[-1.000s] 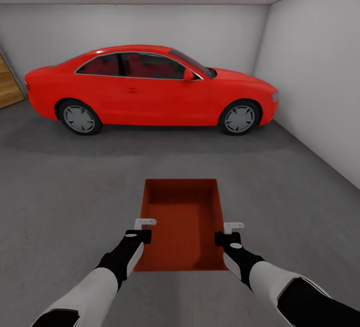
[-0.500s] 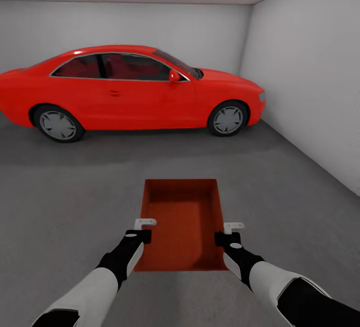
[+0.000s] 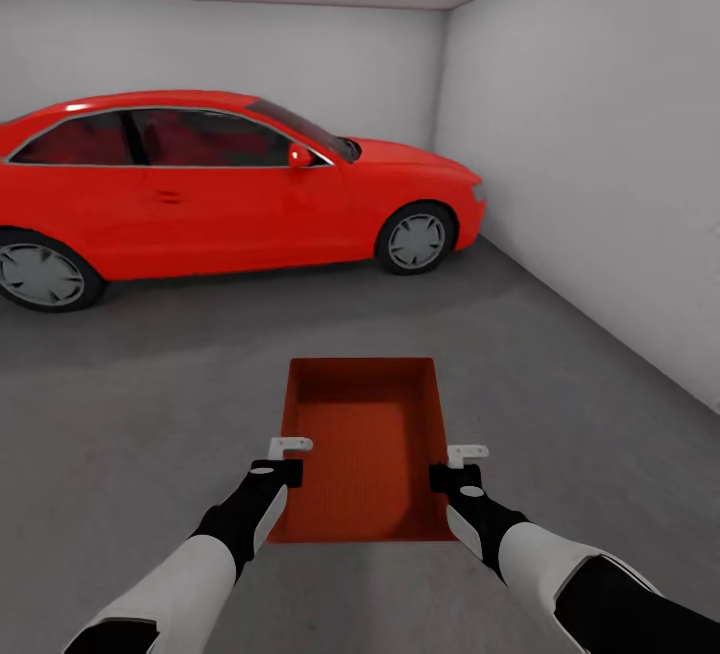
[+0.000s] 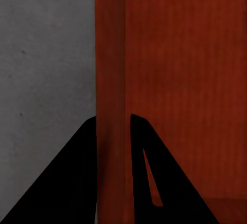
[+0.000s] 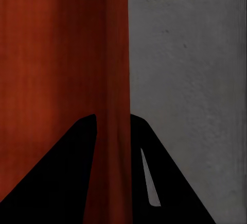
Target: Move the two storage containers from the living room to the garage. In the garage, place one container on the floor and stack the other container on top of it (either order is fine).
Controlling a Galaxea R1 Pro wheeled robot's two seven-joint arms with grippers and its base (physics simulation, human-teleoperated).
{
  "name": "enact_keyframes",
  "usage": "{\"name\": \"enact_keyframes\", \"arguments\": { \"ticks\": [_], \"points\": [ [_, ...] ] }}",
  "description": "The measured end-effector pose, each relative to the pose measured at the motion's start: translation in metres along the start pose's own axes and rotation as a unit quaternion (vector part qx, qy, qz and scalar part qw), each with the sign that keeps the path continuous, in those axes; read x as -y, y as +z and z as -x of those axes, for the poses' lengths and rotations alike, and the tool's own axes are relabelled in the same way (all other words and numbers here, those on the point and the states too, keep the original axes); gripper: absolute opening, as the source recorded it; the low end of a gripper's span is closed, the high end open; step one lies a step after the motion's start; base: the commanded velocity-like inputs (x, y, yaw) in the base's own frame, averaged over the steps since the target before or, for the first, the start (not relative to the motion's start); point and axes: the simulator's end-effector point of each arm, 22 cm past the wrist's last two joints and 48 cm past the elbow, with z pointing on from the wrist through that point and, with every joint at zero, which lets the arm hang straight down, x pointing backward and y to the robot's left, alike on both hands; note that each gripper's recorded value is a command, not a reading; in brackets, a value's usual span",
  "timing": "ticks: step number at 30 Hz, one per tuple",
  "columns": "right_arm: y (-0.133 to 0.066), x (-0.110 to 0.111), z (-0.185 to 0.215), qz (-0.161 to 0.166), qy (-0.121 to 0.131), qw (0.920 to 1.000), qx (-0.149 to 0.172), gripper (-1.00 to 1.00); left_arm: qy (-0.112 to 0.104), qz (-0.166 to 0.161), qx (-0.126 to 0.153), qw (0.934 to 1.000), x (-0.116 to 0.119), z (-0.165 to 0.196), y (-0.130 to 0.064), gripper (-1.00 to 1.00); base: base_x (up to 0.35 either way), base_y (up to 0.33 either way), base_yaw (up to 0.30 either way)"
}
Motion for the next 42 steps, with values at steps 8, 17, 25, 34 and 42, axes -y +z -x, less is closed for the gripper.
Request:
{"name": "enact_keyframes", "arguments": {
  "ticks": [8,17,25,34,42],
  "points": [
    [0.0,0.0,0.0,0.0,0.0,1.0,0.0,-1.0,0.0,0.0,0.0,1.0,0.0,-0.0001,0.0,-1.0,0.323,0.0,-0.258],
    [0.0001,0.0002,0.0,0.0,0.0,1.0,0.0,-1.0,0.0,0.0,0.0,1.0,0.0002,0.0,0.0,-1.0,0.323,0.0,-0.258],
    [0.0,0.0001,0.0,0.0,0.0,1.0,0.0,-1.0,0.0,0.0,0.0,1.0,0.0001,-0.0001,0.0,-1.0,0.323,0.0,-0.227],
    [0.0,-0.0001,0.0001,0.0,-0.001,1.0,0.0,-1.0,0.0,0.0,0.0,1.0,-0.0001,-0.0003,0.0001,-1.0,0.323,0.0,-0.022],
    [0.0,0.0,-0.0005,0.0,-0.001,1.0,-0.001,-1.0,0.0,0.0,-0.001,1.0,0.0,-0.0008,0.0002,-1.0,0.323,0.0,-0.227]
  ]
}}
